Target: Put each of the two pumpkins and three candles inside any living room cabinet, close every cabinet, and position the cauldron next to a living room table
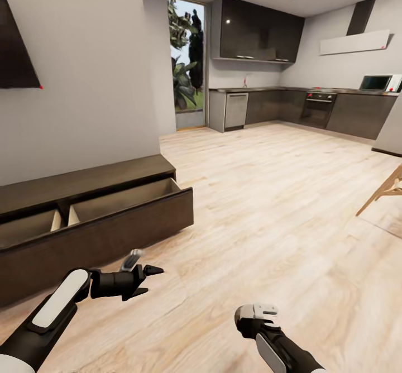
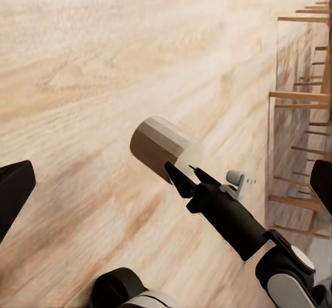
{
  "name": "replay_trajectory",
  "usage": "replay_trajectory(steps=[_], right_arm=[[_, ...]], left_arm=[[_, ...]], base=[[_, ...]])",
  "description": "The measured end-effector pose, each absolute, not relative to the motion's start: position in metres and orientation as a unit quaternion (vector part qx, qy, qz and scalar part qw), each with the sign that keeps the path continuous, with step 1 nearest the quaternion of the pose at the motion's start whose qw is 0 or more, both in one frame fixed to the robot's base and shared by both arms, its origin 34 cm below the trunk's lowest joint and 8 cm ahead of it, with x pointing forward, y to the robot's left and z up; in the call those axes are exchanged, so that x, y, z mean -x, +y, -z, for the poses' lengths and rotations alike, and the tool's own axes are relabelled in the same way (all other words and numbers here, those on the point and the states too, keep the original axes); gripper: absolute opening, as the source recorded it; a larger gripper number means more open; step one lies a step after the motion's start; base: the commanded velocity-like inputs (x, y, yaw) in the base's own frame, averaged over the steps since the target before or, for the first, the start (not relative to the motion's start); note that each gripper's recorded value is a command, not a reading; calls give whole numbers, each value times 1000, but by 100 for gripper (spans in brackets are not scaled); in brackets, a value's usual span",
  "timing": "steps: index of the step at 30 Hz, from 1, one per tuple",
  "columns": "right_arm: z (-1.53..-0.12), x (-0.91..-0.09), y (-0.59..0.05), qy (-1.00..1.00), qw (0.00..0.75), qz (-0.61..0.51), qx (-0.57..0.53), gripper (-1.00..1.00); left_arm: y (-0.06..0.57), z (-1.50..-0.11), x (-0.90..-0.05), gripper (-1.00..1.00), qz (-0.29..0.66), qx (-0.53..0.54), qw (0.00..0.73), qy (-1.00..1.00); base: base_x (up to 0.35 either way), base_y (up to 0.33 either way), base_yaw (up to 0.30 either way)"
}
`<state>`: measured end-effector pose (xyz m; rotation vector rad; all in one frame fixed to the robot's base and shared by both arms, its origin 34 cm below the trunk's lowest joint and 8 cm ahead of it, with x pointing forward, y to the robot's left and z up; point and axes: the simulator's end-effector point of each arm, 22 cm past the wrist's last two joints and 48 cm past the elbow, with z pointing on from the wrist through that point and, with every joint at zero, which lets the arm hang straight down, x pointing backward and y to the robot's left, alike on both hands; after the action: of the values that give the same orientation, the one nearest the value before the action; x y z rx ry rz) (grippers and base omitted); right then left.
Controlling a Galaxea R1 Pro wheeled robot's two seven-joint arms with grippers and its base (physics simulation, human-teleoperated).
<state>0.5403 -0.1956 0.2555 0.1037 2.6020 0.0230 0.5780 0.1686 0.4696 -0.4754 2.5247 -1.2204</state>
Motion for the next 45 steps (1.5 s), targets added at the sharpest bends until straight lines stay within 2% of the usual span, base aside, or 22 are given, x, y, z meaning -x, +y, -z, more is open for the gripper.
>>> replay_trajectory(steps=[17,45], right_arm=[[-288,-557,-195,955,293,-11,-37,-100],[-333,-569,-196,956,291,-9,-34,-100]], left_arm=[[169,-502,-580,100,429,153,176,873],[170,-541,-591,100,427,160,167,874]], base=[[0,0,270],[0,0,184]])
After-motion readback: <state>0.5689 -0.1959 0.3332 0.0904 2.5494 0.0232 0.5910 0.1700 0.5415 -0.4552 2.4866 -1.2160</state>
